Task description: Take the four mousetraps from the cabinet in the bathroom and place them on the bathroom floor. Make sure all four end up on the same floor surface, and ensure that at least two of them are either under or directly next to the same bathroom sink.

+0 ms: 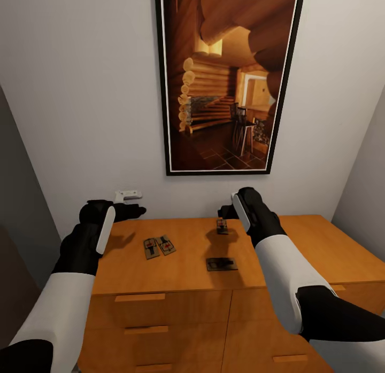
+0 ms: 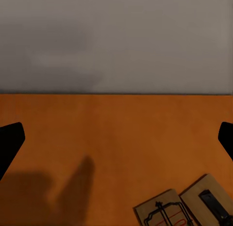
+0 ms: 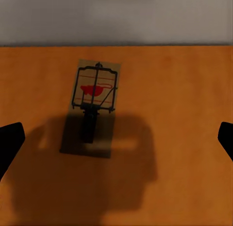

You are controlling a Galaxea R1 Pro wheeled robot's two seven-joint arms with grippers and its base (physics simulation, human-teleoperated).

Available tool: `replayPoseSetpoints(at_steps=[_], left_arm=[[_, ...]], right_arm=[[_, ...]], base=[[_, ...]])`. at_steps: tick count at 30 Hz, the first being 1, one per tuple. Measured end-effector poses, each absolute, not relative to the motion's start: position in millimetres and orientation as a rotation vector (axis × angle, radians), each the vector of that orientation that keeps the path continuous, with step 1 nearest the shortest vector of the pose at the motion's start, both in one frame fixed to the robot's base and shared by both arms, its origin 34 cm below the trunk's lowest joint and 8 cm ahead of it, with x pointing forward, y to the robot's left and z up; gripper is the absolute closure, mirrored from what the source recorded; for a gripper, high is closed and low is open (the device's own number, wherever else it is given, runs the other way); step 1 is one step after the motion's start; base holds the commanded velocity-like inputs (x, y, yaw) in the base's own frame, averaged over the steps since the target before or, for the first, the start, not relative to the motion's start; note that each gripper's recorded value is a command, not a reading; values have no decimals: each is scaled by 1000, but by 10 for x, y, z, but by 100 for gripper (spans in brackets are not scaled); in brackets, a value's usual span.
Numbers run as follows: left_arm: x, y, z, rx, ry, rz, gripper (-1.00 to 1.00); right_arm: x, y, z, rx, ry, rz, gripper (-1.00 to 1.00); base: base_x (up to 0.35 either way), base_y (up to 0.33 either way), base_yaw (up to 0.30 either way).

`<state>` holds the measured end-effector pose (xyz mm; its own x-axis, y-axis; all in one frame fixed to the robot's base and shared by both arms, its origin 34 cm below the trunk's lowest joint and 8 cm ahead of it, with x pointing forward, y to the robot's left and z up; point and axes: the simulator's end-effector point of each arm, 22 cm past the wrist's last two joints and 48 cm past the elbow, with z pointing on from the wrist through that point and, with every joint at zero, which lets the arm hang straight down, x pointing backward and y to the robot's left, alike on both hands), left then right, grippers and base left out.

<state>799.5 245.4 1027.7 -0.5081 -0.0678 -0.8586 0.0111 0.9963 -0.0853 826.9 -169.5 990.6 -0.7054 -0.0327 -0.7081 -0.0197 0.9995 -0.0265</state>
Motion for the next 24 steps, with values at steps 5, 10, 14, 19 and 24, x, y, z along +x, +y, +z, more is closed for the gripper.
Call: replayPoseSetpoints(at_steps=[5, 10, 14, 19, 24], left_arm=[[7995, 2456, 10275, -40, 2102, -96, -100], [7995, 2457, 10275, -40, 2102, -95, -100], [7994, 2461, 10276, -41, 2102, -93, -100], [7994, 2472, 10275, -42, 2102, -90, -100], [7995, 2478, 10274, -42, 2103, -88, -100]], right_arm=[[8271, -1701, 9908, -32, 2354, -20, -100], [8271, -1704, 9909, -31, 2354, -21, -100], [8270, -1705, 9910, -31, 2354, -21, -100], [8270, -1706, 9910, -31, 2354, -21, -100], [8271, -1706, 9909, -31, 2354, -21, -100]], base=[[0, 0, 0], [0, 0, 0], [35, 0, 0], [76, 0, 0], [34, 0, 0]])
